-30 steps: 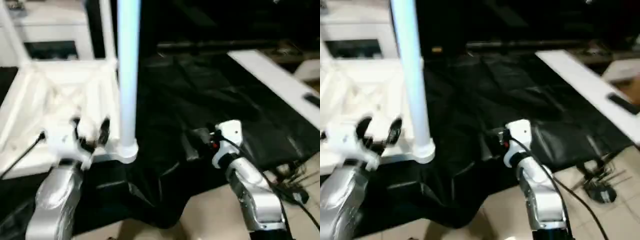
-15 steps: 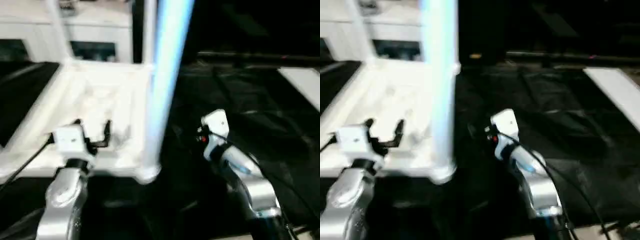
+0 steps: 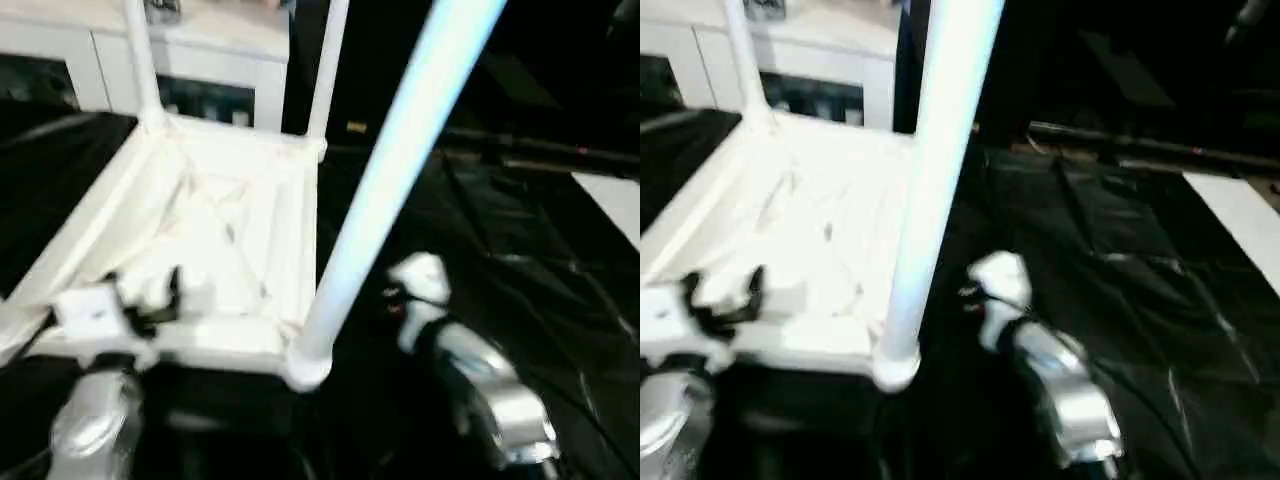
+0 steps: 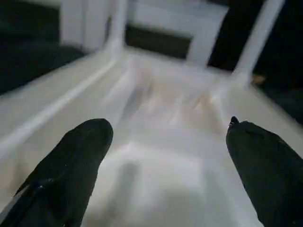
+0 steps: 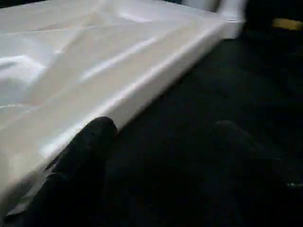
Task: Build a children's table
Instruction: Rotate table base
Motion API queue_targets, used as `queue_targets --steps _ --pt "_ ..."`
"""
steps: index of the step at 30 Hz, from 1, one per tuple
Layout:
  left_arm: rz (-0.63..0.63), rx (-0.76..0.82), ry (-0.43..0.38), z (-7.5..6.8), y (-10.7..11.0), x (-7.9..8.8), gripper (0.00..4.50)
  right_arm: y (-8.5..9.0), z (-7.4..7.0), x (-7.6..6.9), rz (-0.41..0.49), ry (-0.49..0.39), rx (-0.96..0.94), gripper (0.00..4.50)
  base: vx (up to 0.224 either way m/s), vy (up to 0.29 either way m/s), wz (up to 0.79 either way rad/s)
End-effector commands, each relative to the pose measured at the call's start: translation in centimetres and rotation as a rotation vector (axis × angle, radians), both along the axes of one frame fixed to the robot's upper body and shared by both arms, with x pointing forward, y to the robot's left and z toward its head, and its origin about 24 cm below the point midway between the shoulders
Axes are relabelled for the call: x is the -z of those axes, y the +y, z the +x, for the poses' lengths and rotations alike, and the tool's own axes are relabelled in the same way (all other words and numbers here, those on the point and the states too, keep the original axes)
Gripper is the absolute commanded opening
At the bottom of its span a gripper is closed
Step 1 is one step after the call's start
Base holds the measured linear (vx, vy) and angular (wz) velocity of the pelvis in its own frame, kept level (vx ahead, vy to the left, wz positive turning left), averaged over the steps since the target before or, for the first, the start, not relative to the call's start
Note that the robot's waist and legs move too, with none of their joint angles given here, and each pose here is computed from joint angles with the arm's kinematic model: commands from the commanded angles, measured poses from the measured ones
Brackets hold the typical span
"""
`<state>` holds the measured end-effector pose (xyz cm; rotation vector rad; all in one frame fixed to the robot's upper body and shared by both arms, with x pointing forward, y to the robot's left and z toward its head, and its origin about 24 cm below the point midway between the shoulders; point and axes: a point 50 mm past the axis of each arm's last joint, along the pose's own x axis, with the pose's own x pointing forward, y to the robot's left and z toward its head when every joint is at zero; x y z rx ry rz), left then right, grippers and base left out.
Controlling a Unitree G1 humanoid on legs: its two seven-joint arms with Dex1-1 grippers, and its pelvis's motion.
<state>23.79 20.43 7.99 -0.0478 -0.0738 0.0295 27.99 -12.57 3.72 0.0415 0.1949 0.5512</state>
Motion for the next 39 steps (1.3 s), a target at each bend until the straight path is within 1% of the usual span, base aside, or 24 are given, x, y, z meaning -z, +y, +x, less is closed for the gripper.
queue_targets --steps 1,2,3,5,7,10,12,13,16,17,18,20,21,23,24,28,30,33,39 --pt "0.000 0.111 0.003 1.3 -1.1 0.1 4.50 -1.5 1.2 -0.9 -0.002 -0.052 0.110 3.70 -0.112 0.021 -0.01" --pt "0.011 0.119 0.004 1.5 -1.2 0.1 4.50 -1.6 1.3 -1.1 0.004 -0.055 0.123 3.70 -0.096 0.032 -0.06" --pt "0.043 0.145 0.009 2.0 -1.2 0.3 4.50 -1.9 1.5 -1.5 0.036 -0.066 0.158 3.70 -0.070 0.042 -0.09" --pt "0.059 0.156 0.011 2.3 -1.2 0.3 4.50 -2.1 1.4 -1.6 0.061 -0.070 0.180 3.70 -0.035 0.021 -0.05" --pt "0.057 0.155 0.019 2.4 -1.0 0.3 4.50 -2.2 1.2 -1.7 0.058 -0.074 0.186 3.70 0.000 0.000 0.00" --pt "0.063 0.118 0.013 2.7 -0.3 0.1 4.50 -1.0 1.2 -1.6 0.013 -0.087 0.084 3.70 0.000 0.000 0.00" --pt "0.063 0.106 0.010 2.6 -0.2 0.1 4.50 -0.6 1.2 -1.6 -0.003 -0.091 0.059 3.70 -0.004 -0.077 0.29" --pt "0.062 0.075 0.008 2.5 0.1 0.3 4.50 0.1 1.3 -1.7 -0.016 -0.102 0.008 3.70 0.013 -0.097 0.44" --pt "0.076 0.026 0.023 2.0 0.4 1.0 4.50 1.0 1.4 -1.8 -0.039 -0.116 -0.065 3.70 0.021 -0.184 0.48" --pt "0.085 0.018 0.024 1.9 0.4 1.1 4.50 1.1 1.4 -1.8 -0.038 -0.115 -0.073 3.70 -0.017 -0.260 0.55" --pt "0.087 0.034 0.028 1.5 0.2 1.0 4.50 1.2 1.5 -1.8 -0.016 -0.104 -0.056 3.70 -0.010 -0.261 0.53" --pt "0.069 0.052 0.038 1.4 0.1 1.1 4.50 1.2 1.6 -1.8 -0.003 -0.101 -0.047 3.70 0.003 -0.243 0.47" --pt "0.076 0.036 0.081 1.3 0.5 1.6 4.50 1.3 1.9 -1.6 0.024 -0.083 -0.018 3.70 0.036 -0.212 0.19" --pt "0.100 0.008 0.105 1.4 1.0 2.1 4.50 1.5 2.0 -1.4 0.027 -0.075 -0.010 3.70 0.034 -0.193 0.14" --pt "0.115 0.026 0.077 1.7 0.9 1.6 4.50 1.6 1.8 -1.4 0.031 -0.079 -0.017 3.70 0.017 -0.107 0.19" --pt "0.124 0.061 0.050 2.0 0.5 1.0 4.50 1.8 1.6 -1.3 0.033 -0.082 -0.019 3.70 0.011 -0.035 0.13" --pt "0.147 0.069 0.061 2.1 0.7 1.0 4.50 1.6 1.6 -1.0 0.029 -0.073 0.014 3.70 -0.005 0.081 0.00" --pt "0.156 0.075 0.063 2.3 0.9 0.8 4.50 1.4 1.5 -0.9 0.034 -0.070 0.047 3.70 -0.025 0.189 0.10" --pt "0.162 0.110 0.037 3.0 0.7 0.3 4.50 -0.7 1.3 -0.4 0.018 -0.058 0.238 3.70 -0.055 0.236 -0.04"
